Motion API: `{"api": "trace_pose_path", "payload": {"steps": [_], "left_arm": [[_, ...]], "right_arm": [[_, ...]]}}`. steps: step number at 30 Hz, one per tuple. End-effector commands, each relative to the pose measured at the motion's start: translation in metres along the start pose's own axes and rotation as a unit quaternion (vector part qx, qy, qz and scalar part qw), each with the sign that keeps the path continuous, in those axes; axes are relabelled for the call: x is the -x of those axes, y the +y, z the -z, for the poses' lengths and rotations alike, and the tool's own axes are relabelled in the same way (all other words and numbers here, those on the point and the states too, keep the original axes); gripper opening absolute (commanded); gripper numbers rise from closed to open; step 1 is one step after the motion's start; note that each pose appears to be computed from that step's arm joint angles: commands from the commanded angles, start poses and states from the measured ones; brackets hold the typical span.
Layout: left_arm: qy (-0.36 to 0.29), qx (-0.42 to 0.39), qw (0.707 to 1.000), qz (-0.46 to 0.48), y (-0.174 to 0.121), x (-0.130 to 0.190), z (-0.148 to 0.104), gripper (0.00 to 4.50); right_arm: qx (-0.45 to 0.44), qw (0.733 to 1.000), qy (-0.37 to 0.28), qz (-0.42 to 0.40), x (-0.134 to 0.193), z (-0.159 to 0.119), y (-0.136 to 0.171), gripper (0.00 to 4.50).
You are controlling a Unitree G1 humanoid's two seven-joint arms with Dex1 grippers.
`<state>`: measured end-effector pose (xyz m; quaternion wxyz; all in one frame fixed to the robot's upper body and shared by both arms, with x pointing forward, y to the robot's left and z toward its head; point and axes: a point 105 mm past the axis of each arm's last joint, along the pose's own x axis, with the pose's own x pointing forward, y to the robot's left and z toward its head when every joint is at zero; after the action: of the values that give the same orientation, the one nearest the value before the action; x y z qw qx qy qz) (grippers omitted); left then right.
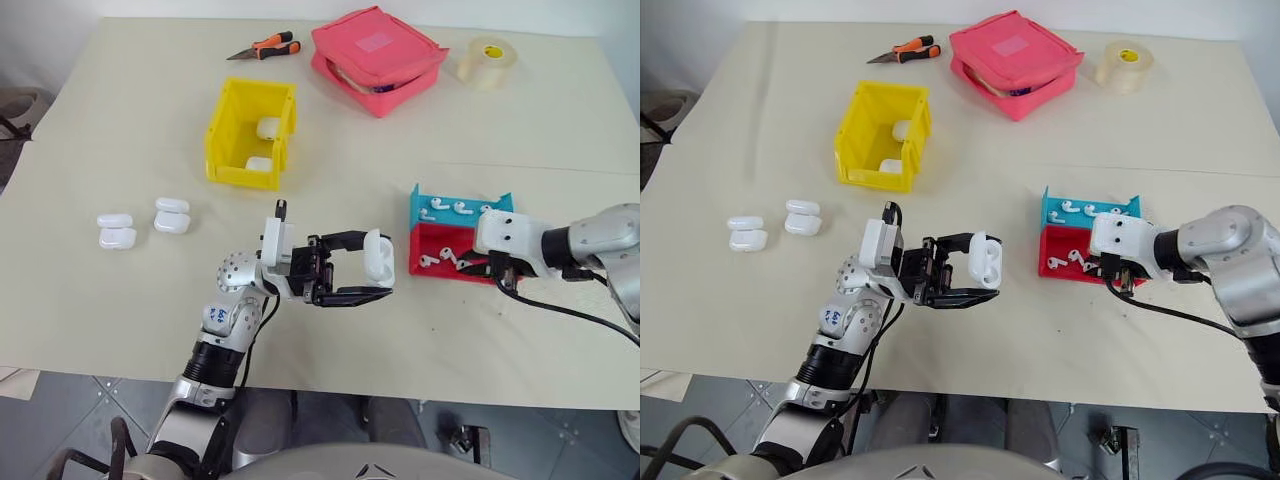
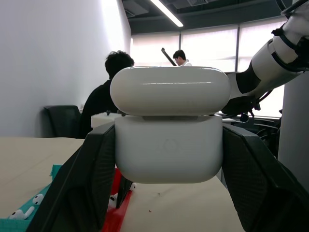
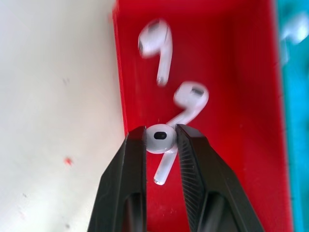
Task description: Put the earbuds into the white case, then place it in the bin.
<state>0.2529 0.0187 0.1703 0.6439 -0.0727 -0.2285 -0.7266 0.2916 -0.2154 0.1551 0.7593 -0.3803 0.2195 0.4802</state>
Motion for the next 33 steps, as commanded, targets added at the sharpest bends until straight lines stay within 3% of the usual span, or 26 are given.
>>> {"api": "trace_pose_path", "payload": {"steps": [1, 4, 7, 10, 14, 21, 33], "left_arm": [[-0.021, -0.004, 1.000, 0.013, 0.003, 0.000, -0.010, 2.81], [-0.026, 0.003, 1.000, 0.015, 0.008, -0.002, -0.011, 2.81], [-0.031, 0.012, 0.999, 0.016, 0.010, -0.002, -0.013, 2.81], [-0.032, 0.023, 0.999, 0.023, 0.010, -0.001, -0.015, 2.81], [-0.033, 0.037, 0.998, 0.035, 0.011, -0.004, -0.015, 2.81], [-0.038, 0.048, 0.997, 0.038, 0.016, -0.008, -0.018, 2.81], [-0.051, 0.052, 0.997, 0.034, 0.016, -0.015, -0.020, 2.81]], "right_arm": [[0.014, 0.993, -0.099, 0.062, 0.019, -0.032, -0.004, 0.56], [-0.014, 0.957, -0.256, 0.134, 0.037, -0.059, 0.001, 0.56], [-0.053, 0.911, -0.368, 0.180, 0.047, -0.081, 0.012, 0.56], [-0.082, 0.870, -0.435, 0.217, 0.051, -0.096, 0.020, 0.56], [-0.133, 0.820, -0.517, 0.204, 0.052, -0.123, 0.035, 0.56], [-0.170, 0.783, -0.579, 0.149, 0.039, -0.155, 0.056, 0.56], [-0.209, 0.779, -0.572, 0.151, 0.019, -0.141, 0.061, 0.56]]}}
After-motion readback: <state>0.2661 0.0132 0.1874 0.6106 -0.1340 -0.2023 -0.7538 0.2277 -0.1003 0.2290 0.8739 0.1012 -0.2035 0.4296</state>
